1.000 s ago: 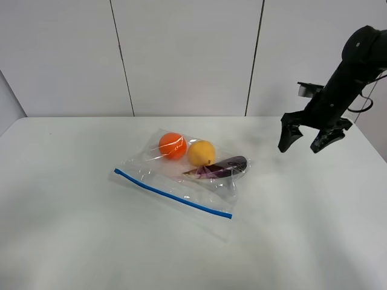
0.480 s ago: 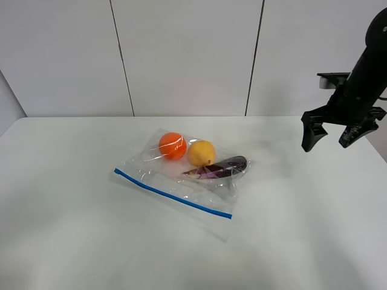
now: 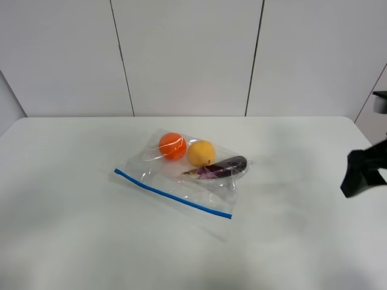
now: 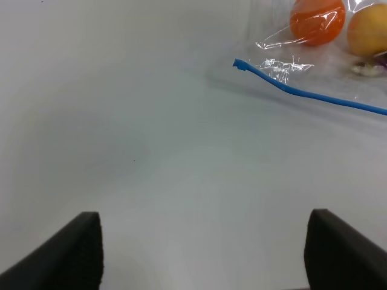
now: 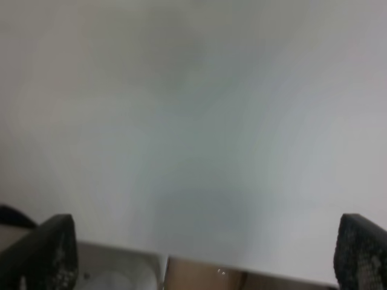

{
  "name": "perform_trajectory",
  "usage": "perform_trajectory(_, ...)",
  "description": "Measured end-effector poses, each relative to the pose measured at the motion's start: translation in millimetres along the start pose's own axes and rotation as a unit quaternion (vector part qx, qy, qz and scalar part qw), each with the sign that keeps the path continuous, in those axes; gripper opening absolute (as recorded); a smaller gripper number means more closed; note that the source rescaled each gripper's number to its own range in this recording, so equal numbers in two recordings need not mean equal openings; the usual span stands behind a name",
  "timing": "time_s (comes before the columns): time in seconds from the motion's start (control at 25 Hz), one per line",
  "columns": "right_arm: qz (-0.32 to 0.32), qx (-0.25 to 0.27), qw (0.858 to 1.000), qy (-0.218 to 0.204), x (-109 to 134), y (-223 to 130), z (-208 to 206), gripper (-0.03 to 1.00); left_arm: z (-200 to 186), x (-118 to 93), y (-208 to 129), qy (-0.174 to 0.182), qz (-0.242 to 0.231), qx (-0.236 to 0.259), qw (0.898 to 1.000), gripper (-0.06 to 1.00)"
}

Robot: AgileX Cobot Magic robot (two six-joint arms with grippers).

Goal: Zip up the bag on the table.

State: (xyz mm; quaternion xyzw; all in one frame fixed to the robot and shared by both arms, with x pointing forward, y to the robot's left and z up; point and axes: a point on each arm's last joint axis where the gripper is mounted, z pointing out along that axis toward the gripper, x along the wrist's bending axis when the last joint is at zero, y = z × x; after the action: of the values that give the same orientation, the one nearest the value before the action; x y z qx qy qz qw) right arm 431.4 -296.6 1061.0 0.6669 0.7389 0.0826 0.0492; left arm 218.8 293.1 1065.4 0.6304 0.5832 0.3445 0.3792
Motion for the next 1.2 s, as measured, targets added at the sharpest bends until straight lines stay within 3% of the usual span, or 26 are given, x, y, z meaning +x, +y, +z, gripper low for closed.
perform_trajectory(0.08, 0.002, -0.014, 1.0, -0.002, 3.1, -27.7, 1.6, 1.0, 0.0, 0.0, 0.0, 0.0, 0.0, 0.0, 1.0, 0.9)
perform_trajectory(0.24, 0.001, -0.103, 0.995, -0.012, 8.1, -73.1, 1.2, 1.0, 0.0, 0.0, 0.0, 0.0, 0.0, 0.0, 1.0, 0.9)
perform_trajectory(0.48, -0.002, -0.227, 0.974, -0.02, 15.3, -126.2, -3.1, 1.0, 0.0, 0.0, 0.0, 0.0, 0.0, 0.0, 1.0, 0.9)
perform_trajectory(0.68, -0.007, -0.316, 0.948, -0.028, 18.8, -149.0, -15.3, 1.0, 0.0, 0.0, 0.0, 0.0, 0.0, 0.0, 1.0, 0.9)
perform_trajectory(1.04, -0.012, -0.395, 0.918, -0.036, 22.2, -173.2, -24.5, 1.0, 0.0, 0.0, 0.0, 0.0, -0.001, 0.0, 1.0, 0.9)
perform_trajectory(1.2, -0.015, -0.441, 0.897, -0.04, 24.2, -188.1, -28.2, 1.0, 0.0, 0.0, 0.0, 0.0, -0.001, 0.0, 1.0, 0.9)
